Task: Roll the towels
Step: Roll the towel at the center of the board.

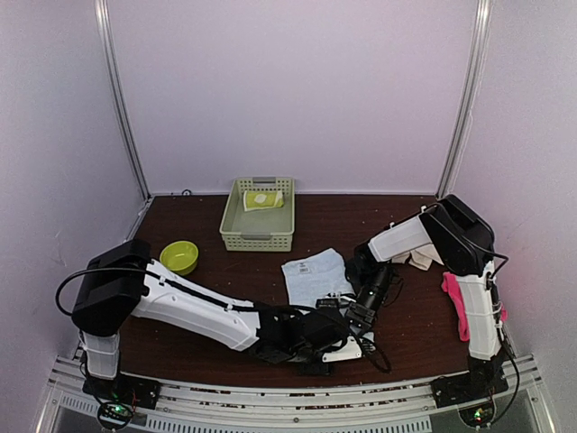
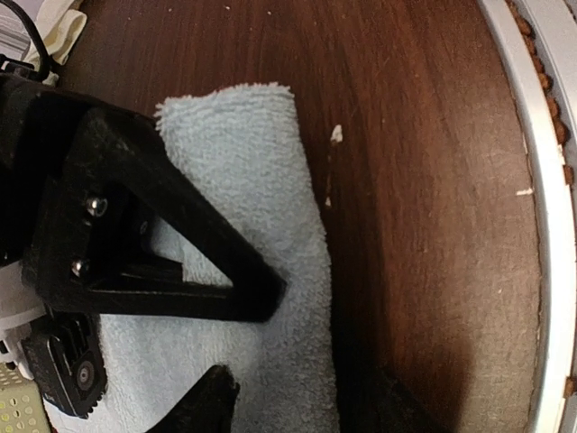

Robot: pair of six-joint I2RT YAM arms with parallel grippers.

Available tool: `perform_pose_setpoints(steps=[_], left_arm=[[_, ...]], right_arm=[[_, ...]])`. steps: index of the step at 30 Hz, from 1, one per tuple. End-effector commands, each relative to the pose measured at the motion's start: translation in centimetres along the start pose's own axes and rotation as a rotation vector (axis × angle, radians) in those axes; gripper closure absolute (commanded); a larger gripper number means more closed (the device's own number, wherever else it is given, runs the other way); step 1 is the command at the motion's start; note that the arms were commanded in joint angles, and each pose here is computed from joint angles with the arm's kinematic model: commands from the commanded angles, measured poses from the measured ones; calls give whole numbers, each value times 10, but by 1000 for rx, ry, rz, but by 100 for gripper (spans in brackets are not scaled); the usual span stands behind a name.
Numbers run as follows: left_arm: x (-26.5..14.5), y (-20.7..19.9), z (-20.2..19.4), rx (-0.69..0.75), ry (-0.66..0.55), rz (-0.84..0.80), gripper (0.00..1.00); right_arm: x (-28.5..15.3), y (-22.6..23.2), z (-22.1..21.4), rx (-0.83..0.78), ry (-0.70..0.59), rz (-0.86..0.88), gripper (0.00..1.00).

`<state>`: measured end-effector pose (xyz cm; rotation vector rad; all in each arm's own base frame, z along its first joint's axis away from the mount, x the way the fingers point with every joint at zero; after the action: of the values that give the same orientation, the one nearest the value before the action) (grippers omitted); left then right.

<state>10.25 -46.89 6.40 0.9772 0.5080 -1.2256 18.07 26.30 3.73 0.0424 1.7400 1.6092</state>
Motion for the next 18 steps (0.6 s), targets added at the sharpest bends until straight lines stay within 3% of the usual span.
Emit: perform_pose_setpoints(steps=[1,5,10,12,14,18], left_arm=[[15,0,-20,48,81,33,46],[28,-6,-31,64,140,20,50],[43,-10,-49,89,244,27,67],[46,-11,-55,98,279,28,73],[46,-12,-59,97,297,24,78],[37,-16,-53,62,269,-35,89]], right_arm=[[8,-29,-8,-31,63,-74,98],[3,-20,-4,-64,59,-60,97],[-17,11,5,-194,33,-62,87],[-35,33,11,-281,-5,-79,78],[-59,54,20,-357,-58,-133,61],[-113,84,36,-437,-182,-290,56]])
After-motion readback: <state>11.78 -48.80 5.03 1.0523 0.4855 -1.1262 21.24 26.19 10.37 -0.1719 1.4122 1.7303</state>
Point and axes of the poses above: each gripper's point midway between its finger pads, its own x axis out along the fingers, its own y axis along the line the jaws close on, z = x × y, the point moved 4 cm from there along -x, back along the fingers, and after that the axes turned 5 degrees about -x, right-handed, at the moved point
